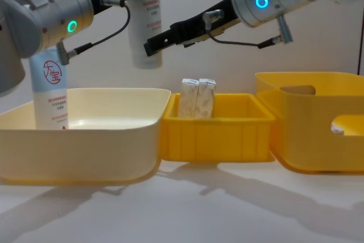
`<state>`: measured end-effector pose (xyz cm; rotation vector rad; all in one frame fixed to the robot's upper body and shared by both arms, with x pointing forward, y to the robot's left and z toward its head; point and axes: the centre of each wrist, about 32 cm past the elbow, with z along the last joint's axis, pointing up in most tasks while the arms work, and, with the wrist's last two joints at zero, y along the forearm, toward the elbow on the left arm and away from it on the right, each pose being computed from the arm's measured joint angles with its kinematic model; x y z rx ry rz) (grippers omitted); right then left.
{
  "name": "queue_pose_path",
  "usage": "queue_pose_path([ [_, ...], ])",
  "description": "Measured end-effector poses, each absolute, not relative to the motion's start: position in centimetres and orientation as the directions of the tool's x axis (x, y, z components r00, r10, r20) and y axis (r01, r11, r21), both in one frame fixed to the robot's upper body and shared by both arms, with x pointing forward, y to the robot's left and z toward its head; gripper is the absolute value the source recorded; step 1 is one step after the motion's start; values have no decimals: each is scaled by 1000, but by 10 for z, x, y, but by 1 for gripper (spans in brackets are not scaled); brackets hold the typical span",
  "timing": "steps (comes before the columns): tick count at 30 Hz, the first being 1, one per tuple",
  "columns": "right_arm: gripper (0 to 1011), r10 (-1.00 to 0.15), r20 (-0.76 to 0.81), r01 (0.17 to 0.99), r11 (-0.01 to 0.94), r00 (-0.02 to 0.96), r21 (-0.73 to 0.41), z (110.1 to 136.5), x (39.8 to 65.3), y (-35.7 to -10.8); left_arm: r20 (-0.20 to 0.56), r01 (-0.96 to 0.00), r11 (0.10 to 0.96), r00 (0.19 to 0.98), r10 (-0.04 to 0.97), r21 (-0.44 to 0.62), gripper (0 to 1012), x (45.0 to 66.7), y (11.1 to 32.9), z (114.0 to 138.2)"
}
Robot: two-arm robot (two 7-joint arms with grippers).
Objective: Bimanual collaborative sorting of washing and personal care products
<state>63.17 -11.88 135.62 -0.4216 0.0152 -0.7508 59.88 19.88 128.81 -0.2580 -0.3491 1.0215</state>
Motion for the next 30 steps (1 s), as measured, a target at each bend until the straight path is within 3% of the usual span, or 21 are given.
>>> queue_pose_path([
  [30,1001,-684,138,687,656,716,-314,1349,639,-101,160,-774,518,496,854,-364,191,600,187,1295],
])
